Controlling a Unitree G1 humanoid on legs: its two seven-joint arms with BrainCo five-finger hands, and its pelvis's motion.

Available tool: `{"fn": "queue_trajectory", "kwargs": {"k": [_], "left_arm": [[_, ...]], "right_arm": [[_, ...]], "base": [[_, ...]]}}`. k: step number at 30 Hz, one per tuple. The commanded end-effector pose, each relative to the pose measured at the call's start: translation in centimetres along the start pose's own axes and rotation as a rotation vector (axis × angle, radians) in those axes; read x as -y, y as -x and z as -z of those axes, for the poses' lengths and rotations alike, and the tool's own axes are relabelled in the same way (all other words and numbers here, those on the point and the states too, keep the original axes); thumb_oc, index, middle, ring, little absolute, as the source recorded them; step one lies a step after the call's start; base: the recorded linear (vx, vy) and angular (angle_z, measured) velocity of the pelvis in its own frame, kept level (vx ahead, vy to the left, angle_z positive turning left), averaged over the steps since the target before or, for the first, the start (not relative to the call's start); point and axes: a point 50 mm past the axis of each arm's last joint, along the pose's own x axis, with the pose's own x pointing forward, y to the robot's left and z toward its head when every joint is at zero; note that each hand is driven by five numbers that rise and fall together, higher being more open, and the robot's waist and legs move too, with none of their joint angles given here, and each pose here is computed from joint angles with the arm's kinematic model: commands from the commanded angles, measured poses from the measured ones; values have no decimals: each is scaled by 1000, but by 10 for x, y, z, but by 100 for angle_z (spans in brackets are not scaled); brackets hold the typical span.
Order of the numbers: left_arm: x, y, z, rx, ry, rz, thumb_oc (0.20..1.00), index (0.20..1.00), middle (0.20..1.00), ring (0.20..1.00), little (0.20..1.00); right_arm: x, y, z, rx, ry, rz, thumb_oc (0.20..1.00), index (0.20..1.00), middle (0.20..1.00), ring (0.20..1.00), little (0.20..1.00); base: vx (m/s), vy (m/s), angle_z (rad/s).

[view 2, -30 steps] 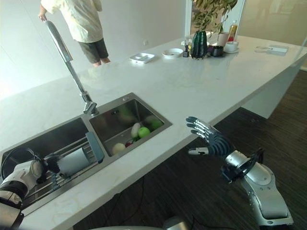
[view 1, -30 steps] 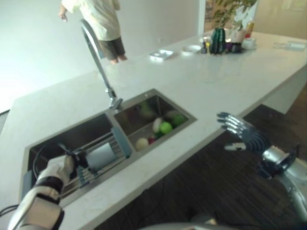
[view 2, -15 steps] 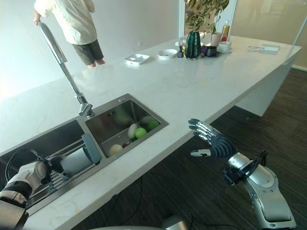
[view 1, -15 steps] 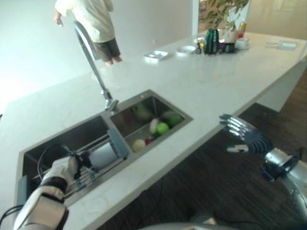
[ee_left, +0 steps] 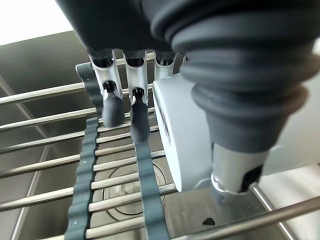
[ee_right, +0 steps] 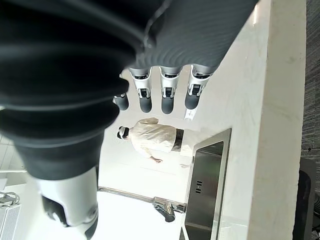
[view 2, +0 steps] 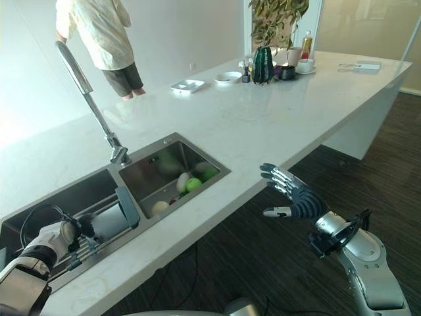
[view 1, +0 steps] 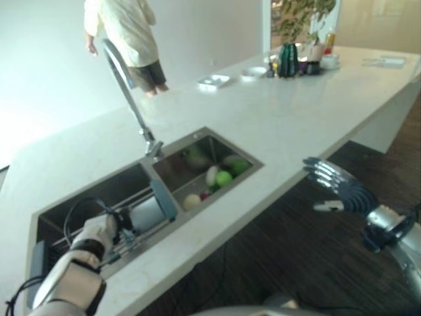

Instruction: Place the dishes in the dishwasher.

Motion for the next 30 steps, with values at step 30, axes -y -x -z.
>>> {"fn": "queue_trajectory", "kwargs": {"k": [30], "left_arm": [[-49, 52, 14, 211, 522, -713, 200, 200, 200, 200, 200]], "right_arm": [[5, -5, -13, 138, 46, 128, 1000, 1000, 1000, 1000, 1000]], "base": [[-13, 14, 9]]}}
